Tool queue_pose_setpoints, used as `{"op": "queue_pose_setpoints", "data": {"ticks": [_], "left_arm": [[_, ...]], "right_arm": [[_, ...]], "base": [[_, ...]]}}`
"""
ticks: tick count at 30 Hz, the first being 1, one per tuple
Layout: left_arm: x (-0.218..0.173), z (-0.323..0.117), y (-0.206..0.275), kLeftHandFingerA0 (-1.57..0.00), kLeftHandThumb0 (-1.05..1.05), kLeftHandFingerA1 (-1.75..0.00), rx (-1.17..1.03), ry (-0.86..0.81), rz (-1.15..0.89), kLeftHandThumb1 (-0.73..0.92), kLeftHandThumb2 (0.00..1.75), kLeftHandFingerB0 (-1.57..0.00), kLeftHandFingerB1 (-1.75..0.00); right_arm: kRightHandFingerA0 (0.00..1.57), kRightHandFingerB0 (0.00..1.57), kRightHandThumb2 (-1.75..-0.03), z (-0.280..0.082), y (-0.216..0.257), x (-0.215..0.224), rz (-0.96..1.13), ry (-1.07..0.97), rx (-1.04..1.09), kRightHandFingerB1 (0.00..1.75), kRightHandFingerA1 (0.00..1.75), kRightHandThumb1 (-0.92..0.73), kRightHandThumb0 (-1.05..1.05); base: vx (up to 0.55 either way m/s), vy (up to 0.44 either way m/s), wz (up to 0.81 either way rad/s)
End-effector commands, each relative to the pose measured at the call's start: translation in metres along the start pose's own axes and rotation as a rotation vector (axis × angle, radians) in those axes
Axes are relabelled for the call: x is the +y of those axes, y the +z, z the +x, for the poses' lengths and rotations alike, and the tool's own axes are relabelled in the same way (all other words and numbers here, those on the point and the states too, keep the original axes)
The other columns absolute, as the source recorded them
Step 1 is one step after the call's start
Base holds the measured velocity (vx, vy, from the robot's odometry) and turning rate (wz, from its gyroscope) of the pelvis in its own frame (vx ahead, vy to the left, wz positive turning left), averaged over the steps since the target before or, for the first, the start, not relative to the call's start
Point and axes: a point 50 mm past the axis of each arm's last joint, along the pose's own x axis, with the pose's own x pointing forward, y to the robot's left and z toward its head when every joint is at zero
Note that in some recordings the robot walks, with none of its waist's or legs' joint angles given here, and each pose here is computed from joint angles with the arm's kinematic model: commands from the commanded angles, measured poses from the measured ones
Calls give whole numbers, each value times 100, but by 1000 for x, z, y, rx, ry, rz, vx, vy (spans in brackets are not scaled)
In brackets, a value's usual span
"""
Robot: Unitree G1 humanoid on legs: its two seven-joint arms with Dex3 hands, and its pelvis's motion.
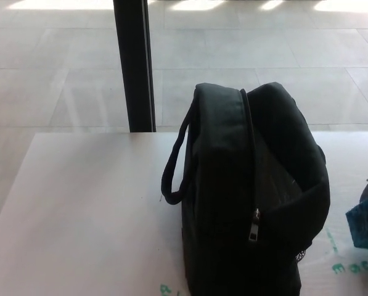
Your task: The robot uses its right hand to pick up the cube kept on the middle of the desk and put it inside the bag next to it
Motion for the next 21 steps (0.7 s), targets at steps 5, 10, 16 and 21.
{"op": "queue_pose_setpoints", "data": {"ticks": [5,10,16,21], "left_arm": [[10,-6,-3,-26,-73,-50,19,11,-5,68,60,-20,-37],[11,-7,-6,-28,-72,-51,25,23,-15,67,60,-22,-37],[10,-7,-6,-30,-75,-49,27,19,39,69,59,-21,-37],[11,-7,-7,-22,-75,-53,36,12,43,56,86,-16,-46]], "right_arm": [[79,68,-89,0,-19,-52,65,-217,-11,147,171,-64,-16],[79,67,-81,3,-20,-77,107,-302,-28,144,174,-68,-16],[83,77,-83,8,5,-128,149,-451,-148,116,172,-64,-20],[100,80,-105,14,34,-160,240,-543,-273,142,171,-52,-16]], "base": [[0,0,0],[0,0,0],[0,0,0],[0,0,0]]}}
